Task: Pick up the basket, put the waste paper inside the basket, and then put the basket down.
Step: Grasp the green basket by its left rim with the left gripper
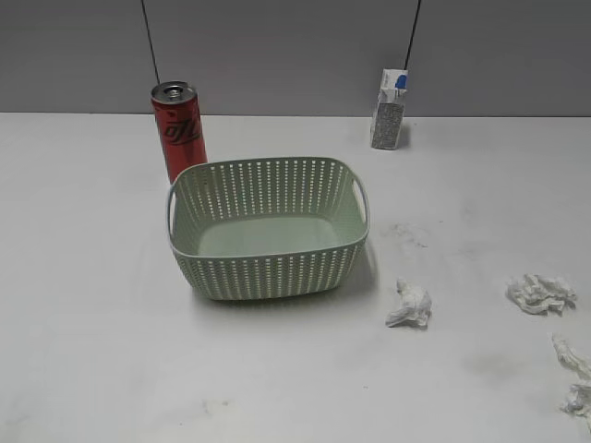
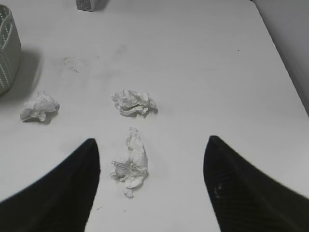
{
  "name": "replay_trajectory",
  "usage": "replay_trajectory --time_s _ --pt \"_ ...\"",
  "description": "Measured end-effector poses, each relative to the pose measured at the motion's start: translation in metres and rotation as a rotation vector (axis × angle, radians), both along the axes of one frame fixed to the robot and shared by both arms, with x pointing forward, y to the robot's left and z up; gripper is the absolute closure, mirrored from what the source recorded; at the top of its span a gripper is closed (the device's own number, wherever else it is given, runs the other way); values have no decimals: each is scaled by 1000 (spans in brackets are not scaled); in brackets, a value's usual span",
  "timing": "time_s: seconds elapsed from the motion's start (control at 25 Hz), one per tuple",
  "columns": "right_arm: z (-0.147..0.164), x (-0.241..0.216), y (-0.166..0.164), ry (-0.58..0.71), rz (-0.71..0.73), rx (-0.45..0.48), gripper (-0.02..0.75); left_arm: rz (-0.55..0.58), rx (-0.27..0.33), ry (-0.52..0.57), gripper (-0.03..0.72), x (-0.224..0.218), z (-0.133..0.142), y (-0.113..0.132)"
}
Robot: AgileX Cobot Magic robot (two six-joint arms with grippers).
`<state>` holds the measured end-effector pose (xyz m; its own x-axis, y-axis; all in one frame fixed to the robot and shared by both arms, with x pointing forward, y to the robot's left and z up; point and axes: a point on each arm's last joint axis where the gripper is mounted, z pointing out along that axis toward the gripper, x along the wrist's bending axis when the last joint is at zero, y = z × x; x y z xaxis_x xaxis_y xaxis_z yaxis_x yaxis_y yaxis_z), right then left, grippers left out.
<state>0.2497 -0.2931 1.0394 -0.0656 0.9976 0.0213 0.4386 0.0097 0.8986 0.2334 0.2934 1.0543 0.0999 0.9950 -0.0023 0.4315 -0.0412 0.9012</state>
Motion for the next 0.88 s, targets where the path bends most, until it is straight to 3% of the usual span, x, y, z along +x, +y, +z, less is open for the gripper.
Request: replay_trajectory --time_s 0.6,0.88 --pt "0 0 0 0 0 0 232 -4 -6 0 448 0 0 -1" --pt "0 0 0 0 0 0 232 -5 -8 0 431 0 0 -1"
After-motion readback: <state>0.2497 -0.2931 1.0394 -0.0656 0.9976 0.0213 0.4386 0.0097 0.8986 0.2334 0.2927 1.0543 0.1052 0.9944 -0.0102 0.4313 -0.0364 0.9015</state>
